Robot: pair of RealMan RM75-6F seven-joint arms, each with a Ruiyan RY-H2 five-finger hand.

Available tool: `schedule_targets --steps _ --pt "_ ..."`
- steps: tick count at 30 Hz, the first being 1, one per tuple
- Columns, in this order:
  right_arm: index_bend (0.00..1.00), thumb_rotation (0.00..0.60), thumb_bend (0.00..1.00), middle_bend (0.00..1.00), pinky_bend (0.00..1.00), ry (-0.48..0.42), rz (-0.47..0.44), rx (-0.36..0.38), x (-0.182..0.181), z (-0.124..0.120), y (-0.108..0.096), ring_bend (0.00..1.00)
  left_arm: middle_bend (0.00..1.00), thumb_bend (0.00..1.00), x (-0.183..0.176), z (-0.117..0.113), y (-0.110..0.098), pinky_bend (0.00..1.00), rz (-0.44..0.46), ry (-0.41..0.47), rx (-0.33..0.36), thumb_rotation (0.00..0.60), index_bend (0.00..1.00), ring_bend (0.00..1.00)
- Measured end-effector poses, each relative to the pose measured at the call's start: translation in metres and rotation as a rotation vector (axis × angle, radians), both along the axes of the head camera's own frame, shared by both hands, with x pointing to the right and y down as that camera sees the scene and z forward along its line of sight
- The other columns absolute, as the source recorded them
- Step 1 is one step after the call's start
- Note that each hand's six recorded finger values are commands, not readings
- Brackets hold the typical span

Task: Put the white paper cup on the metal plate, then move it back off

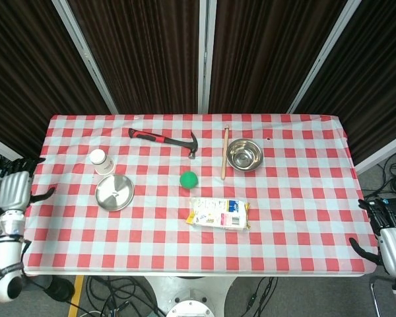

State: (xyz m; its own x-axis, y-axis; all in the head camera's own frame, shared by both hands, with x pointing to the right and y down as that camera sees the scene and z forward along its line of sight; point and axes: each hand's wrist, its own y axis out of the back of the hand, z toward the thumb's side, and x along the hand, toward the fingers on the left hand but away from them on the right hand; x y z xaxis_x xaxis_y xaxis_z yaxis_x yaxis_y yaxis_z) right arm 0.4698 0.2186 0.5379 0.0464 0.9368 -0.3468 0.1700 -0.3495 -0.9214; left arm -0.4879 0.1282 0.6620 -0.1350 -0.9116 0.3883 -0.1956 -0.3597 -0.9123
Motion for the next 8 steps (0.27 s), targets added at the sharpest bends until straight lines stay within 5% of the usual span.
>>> schedule_targets --steps 8 --pt "0.13 0.6 0.15 0.21 0.18 -0.017 -0.023 -0.004 -0.009 0.003 0.0 0.06 0.21 0.21 -0.01 -0.05 0.094 0.07 -0.021 -0.052 -0.008 0.6 0.22 0.1"
